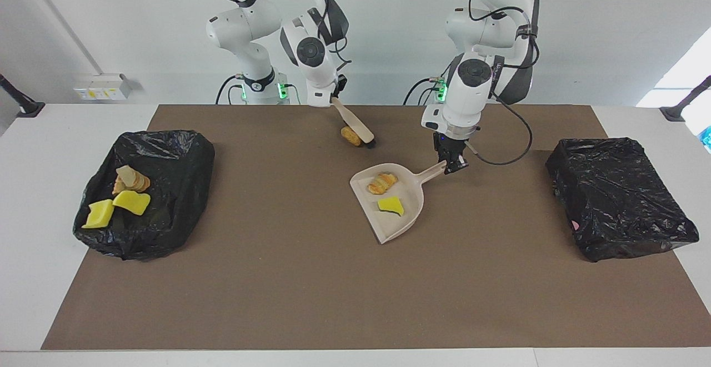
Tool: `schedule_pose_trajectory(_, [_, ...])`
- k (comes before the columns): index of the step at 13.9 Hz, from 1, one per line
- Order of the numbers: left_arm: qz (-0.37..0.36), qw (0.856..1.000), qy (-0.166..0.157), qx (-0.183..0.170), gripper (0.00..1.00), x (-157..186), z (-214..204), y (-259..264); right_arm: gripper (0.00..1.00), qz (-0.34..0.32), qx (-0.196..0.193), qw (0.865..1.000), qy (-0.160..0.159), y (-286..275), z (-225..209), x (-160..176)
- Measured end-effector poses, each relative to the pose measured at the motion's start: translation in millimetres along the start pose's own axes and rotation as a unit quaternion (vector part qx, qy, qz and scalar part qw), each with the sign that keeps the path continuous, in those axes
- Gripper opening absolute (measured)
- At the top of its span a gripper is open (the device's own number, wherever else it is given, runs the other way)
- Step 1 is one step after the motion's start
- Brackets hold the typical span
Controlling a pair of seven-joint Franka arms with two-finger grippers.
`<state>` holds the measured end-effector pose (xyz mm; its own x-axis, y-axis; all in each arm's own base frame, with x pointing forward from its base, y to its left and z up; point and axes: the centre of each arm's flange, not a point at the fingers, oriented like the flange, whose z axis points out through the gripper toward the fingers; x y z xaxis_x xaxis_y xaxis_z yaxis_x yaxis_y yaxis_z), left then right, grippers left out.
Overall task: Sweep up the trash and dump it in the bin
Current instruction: 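Bring the brush behind the remaining bread scrap with the right gripper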
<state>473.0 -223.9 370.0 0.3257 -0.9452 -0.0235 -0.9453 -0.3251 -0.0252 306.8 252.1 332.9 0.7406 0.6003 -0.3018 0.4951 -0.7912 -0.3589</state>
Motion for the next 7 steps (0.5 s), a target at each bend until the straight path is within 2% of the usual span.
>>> schedule_pose_trajectory(4, [0.000, 1.000, 0.000, 0.000, 0.33, -0.1, 0.0, -0.1, 0.26, -0.011, -0.013, 1.000, 0.015, 70.5, -26.9, 6.9])
schedule_pose_trajectory(7, [0.000, 1.000, 0.000, 0.000, 0.33, -0.1, 0.0, -0.1, 0.26, -0.020, -0.045, 0.999, 0.017, 103.8, -47.2, 13.0])
